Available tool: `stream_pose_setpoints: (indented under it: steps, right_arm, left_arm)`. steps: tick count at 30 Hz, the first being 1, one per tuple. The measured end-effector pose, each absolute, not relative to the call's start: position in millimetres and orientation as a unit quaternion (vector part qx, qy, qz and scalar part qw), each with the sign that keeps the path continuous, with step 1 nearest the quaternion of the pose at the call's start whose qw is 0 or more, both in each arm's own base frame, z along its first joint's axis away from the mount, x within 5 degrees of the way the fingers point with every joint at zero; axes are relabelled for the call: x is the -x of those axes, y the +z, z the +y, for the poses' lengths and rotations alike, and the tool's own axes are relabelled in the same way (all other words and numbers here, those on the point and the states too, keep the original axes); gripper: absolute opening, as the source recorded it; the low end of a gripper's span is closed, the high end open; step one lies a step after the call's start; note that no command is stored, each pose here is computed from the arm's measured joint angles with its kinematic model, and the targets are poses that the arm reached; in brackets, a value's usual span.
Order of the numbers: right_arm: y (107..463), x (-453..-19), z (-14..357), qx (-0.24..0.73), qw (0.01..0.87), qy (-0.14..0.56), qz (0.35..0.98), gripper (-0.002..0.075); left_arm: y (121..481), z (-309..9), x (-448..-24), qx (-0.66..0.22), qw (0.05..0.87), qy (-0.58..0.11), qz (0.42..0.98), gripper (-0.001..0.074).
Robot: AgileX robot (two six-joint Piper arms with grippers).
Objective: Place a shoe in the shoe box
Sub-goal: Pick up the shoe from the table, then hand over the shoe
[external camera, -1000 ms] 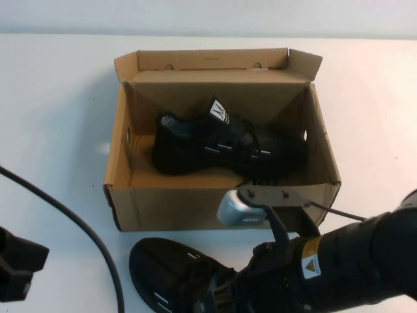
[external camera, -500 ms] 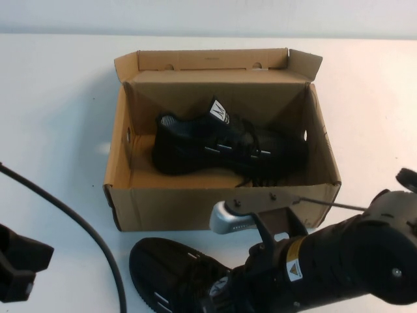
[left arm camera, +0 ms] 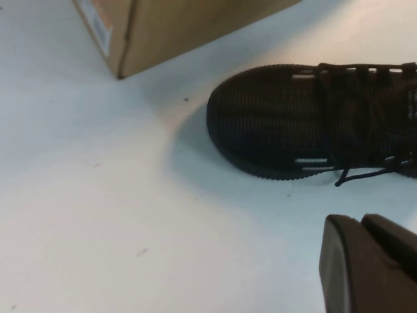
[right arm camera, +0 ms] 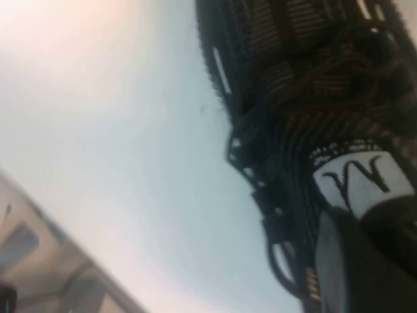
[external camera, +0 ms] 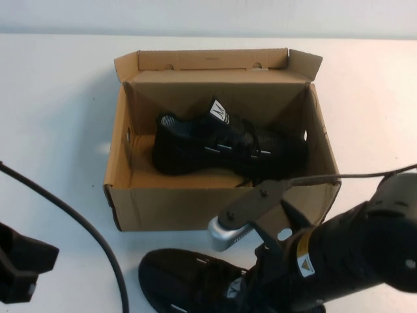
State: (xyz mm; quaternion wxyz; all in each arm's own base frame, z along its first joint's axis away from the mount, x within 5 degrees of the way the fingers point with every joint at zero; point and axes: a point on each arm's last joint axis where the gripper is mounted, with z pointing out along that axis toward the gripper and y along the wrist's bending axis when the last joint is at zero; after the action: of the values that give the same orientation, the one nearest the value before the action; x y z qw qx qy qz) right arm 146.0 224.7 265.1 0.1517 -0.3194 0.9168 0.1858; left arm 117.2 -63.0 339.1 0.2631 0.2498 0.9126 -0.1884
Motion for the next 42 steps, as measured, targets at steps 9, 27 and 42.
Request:
stream_pose_setpoints:
  steps: [9, 27, 42]
  right_arm:
    - [313.6, -144.2, 228.5, 0.393, 0.165, 0.196, 0.883, 0.0007]
    - [390.2, -148.7, 230.6, 0.435, 0.238, 0.204, 0.844, 0.0006]
    - [408.1, -150.0, 210.2, 0.450, 0.269, 0.131, 0.841, 0.0006]
  left_arm:
    - [344.1, -72.3, -114.3, -0.276, 0.273, -0.239, 0.890, 0.0001]
    - [358.7, -77.6, -129.5, -0.175, 0.356, -0.293, 0.870, 0.0562]
    - [348.0, -84.4, -156.8, -0.123, 0.334, -0.314, 0.880, 0.0561]
